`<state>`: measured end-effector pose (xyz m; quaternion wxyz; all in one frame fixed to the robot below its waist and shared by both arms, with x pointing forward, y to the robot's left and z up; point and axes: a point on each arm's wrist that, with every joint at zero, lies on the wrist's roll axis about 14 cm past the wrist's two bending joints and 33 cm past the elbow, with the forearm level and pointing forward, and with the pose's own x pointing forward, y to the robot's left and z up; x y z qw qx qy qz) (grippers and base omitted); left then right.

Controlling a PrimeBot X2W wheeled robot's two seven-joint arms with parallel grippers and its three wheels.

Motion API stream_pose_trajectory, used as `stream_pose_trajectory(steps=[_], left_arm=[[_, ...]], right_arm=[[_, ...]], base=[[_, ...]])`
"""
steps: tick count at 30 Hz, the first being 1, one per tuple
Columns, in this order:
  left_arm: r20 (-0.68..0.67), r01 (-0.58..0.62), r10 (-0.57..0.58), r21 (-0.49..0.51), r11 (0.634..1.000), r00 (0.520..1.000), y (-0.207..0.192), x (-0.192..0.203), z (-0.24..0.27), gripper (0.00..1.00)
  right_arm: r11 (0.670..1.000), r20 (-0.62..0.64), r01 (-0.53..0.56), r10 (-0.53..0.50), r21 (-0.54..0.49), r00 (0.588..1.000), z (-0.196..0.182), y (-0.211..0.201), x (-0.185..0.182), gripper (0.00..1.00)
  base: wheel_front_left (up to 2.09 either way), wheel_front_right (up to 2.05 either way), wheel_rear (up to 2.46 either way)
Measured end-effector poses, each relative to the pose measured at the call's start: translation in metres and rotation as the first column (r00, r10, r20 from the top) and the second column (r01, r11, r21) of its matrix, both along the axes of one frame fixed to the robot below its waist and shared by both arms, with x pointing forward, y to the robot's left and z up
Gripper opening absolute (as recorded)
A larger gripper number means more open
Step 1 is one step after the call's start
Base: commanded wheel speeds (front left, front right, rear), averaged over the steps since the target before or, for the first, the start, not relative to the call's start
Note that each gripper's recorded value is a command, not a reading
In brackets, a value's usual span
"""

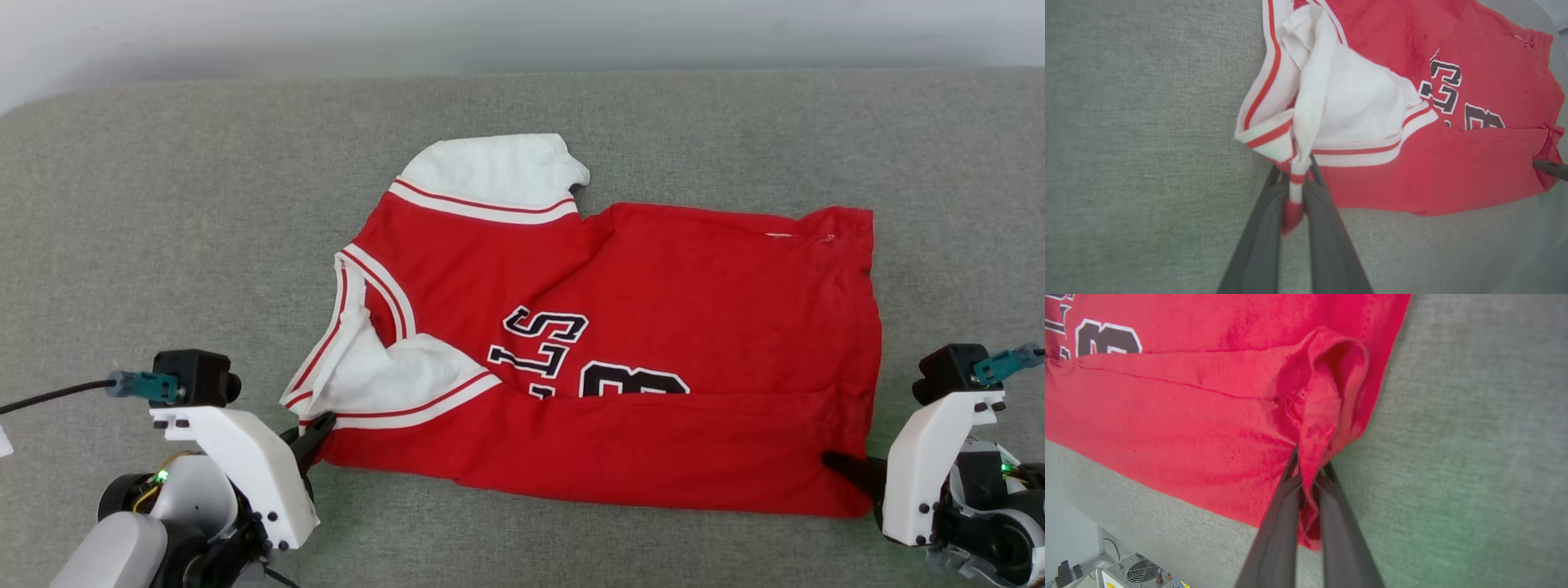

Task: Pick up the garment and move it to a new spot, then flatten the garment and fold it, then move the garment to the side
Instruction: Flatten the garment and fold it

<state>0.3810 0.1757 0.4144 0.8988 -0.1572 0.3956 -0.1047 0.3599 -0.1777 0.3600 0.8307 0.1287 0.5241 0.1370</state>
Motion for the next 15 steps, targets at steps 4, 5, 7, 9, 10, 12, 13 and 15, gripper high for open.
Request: stream_pose_trajectory(steps=[4,5,7,9,10,12,13,15], left_arm=[[0.000,-0.004,0.004,-0.004,1.000,1.000,-0.001,-0.004,0.001,0.00],[0.004,-0.006,0.006,-0.007,1.000,1.000,-0.001,-0.005,0.002,0.00],[0.022,-0.016,0.016,-0.010,1.000,1.000,0.000,-0.010,0.006,0.00],[0.032,-0.024,0.024,-0.014,1.000,0.999,0.001,-0.016,0.010,0.00],[0.036,-0.028,0.028,-0.013,1.000,0.999,0.002,-0.019,0.012,0.00],[0.052,-0.031,0.032,-0.017,0.999,0.998,0.002,-0.026,0.017,0.00],[0.057,-0.035,0.036,-0.016,0.999,0.998,0.003,-0.030,0.019,0.00],[0.063,-0.040,0.041,-0.019,0.999,0.997,0.003,-0.039,0.023,0.00]], right_arm=[[1.000,0.027,-0.004,0.004,0.010,1.000,0.006,0.003,0.000,0.00],[1.000,0.042,-0.005,0.005,0.004,0.999,0.008,0.001,0.001,0.00],[1.000,0.086,-0.013,0.013,-0.004,0.996,0.019,0.000,0.001,0.00],[1.000,0.121,-0.020,0.021,-0.009,0.992,0.029,0.000,0.000,0.00],[1.000,0.143,-0.022,0.023,-0.010,0.989,0.036,-0.001,0.001,0.00],[1.000,0.179,-0.026,0.028,-0.018,0.983,0.047,-0.003,-0.001,0.00],[1.000,0.185,-0.026,0.029,-0.018,0.982,0.049,-0.003,-0.005,0.00],[1.000,0.192,-0.024,0.027,-0.017,0.981,0.053,-0.004,-0.014,0.00]], base=[[0.00,0.00,0.00],[0.00,0.00,0.00],[0.00,0.00,0.00],[0.00,0.00,0.00],[0.00,0.00,0.00],[0.00,0.00,0.00],[0.00,0.00,0.00],[0.00,0.00,0.00]])
